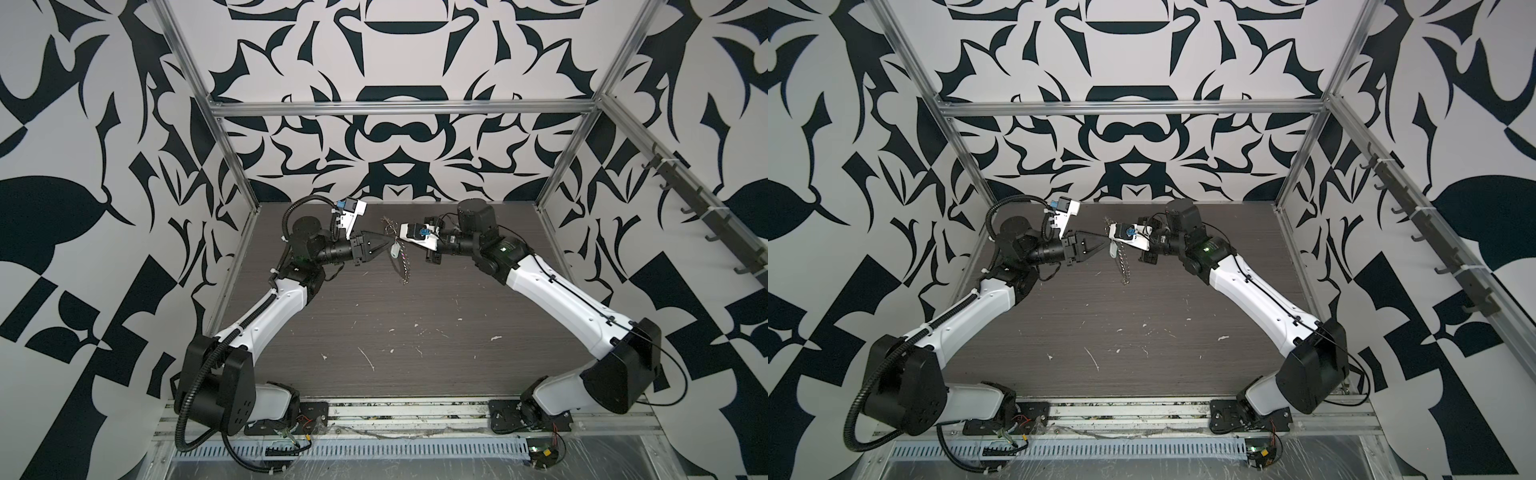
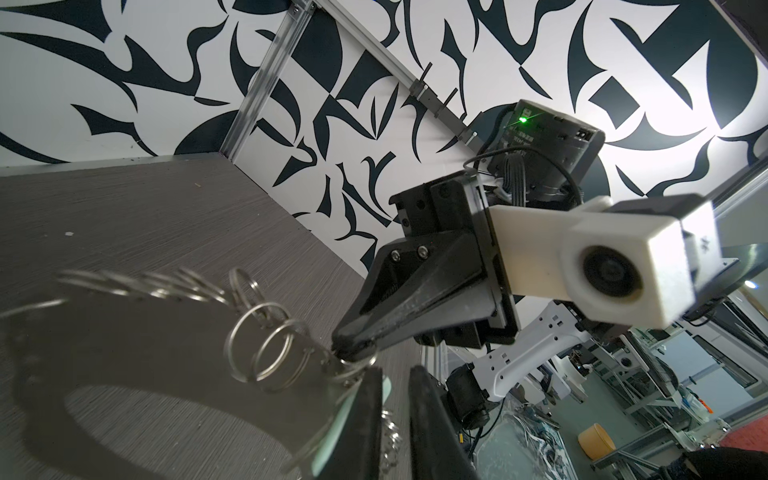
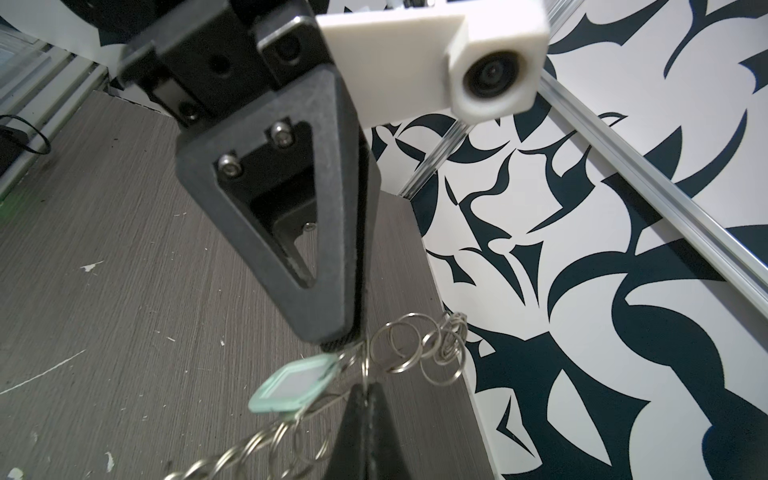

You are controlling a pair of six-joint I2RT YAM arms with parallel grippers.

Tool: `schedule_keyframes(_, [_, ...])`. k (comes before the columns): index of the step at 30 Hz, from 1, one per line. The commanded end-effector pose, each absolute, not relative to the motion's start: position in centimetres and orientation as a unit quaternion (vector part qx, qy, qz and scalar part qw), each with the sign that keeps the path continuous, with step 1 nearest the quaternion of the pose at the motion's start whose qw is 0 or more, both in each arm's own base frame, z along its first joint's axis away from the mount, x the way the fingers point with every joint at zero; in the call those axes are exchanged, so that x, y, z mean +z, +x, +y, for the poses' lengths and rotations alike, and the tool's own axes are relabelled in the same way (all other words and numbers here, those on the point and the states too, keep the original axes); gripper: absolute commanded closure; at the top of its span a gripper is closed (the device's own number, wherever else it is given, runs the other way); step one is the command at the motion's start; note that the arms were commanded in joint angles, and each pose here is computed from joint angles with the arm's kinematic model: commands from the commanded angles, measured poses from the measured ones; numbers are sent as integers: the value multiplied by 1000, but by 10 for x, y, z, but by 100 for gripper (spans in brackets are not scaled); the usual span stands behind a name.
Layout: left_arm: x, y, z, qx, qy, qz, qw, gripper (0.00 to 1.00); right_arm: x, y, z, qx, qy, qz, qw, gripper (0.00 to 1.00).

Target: Remove the keys from the keyring

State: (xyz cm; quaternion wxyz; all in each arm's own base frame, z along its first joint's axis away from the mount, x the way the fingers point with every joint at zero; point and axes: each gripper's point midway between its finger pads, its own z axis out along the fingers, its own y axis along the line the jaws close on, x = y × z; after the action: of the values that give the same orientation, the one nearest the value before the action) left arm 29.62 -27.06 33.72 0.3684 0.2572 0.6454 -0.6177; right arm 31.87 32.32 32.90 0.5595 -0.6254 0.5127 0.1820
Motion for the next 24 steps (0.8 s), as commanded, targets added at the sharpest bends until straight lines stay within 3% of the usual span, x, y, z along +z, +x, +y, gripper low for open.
schedule_keyframes(1, [341, 300, -270, -607, 257, 650, 377, 83, 368, 314, 325, 178, -616, 482, 597, 100])
schedule_keyframes(9, [339, 304, -269, -597, 249, 660, 382, 70, 370, 315, 325, 173, -614, 482, 601, 100])
schedule_keyframes(14, [342, 303, -268, -595, 251, 657, 388, 69, 370, 315, 326, 172, -615, 481, 600, 100])
schedule_keyframes(18, [342, 304, -268, -594, 251, 659, 386, 72, 368, 315, 327, 171, -618, 481, 598, 100])
schedule_keyframes(24, [339, 307, -268, -589, 245, 666, 387, 88, 370, 313, 327, 169, -618, 481, 598, 100])
